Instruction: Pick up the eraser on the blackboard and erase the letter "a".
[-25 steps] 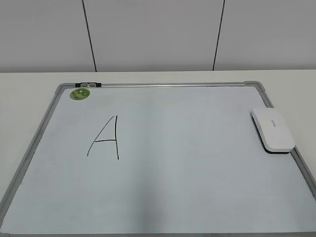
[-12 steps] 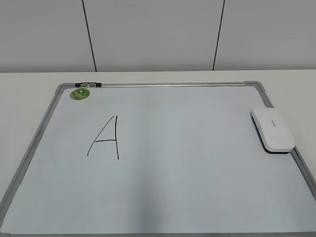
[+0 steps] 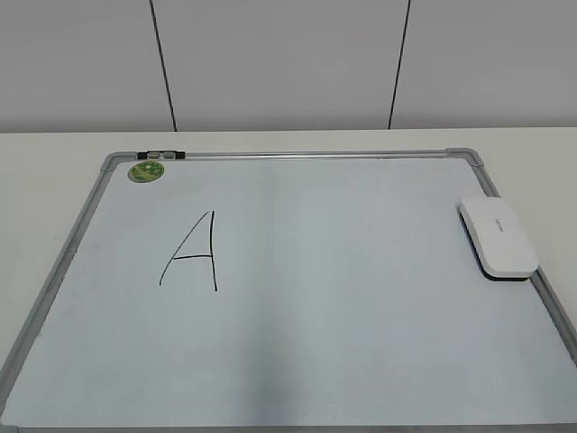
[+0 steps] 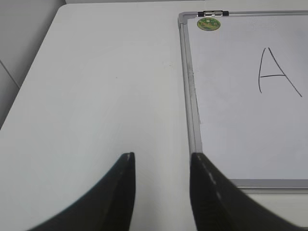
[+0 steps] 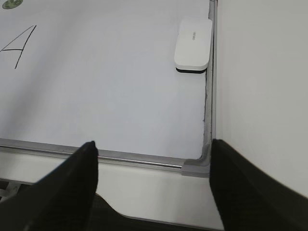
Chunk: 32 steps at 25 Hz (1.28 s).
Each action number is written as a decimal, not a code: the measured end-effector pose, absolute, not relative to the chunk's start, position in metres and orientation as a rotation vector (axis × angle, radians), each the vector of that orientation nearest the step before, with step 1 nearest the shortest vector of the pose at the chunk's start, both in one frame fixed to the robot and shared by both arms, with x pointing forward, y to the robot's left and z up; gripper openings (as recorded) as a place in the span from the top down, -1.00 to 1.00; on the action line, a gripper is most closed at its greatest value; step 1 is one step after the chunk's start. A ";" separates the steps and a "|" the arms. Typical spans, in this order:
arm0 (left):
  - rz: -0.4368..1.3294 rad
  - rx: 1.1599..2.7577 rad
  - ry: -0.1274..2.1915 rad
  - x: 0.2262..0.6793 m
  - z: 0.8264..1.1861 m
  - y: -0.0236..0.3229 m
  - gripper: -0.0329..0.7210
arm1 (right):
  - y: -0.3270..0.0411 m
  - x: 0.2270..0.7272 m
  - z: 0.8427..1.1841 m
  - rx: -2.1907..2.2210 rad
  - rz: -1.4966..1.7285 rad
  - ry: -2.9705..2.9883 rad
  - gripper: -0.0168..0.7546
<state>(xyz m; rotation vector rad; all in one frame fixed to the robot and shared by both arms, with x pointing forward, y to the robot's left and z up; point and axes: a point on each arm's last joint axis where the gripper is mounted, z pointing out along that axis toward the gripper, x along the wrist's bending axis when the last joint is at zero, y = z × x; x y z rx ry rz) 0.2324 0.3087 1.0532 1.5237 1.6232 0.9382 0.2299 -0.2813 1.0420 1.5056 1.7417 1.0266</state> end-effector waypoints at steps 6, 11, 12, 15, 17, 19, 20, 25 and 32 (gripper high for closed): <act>0.938 1.524 1.623 0.232 1.053 0.309 0.21 | -0.281 0.230 1.042 1.505 1.025 1.741 -0.43; 0.938 1.524 1.623 0.232 1.053 0.309 0.22 | -0.282 0.230 1.042 1.512 1.022 1.739 -0.43; 0.938 1.524 1.623 0.232 1.053 0.309 0.22 | -0.282 0.230 1.042 1.513 1.015 1.736 -0.43; 0.938 1.524 1.623 0.232 1.053 0.309 0.22 | -0.282 0.230 1.042 1.517 1.015 1.733 -0.43; 0.938 1.524 1.623 0.232 1.053 0.309 0.22 | -0.283 0.230 1.042 1.518 1.011 1.731 -0.43; 0.938 1.524 1.623 0.232 1.053 0.309 0.22 | -0.284 0.230 1.041 1.516 0.991 1.726 -0.43; 0.938 1.524 1.623 0.232 1.053 0.309 0.22 | -0.287 0.230 1.042 1.514 0.959 1.714 -0.43; 0.938 1.524 1.623 0.232 1.053 0.309 0.22 | -0.290 0.229 1.043 1.505 0.920 1.698 -0.43; 0.938 1.524 1.623 0.232 1.053 0.309 0.26 | -0.290 0.229 1.043 1.506 0.919 1.697 -0.43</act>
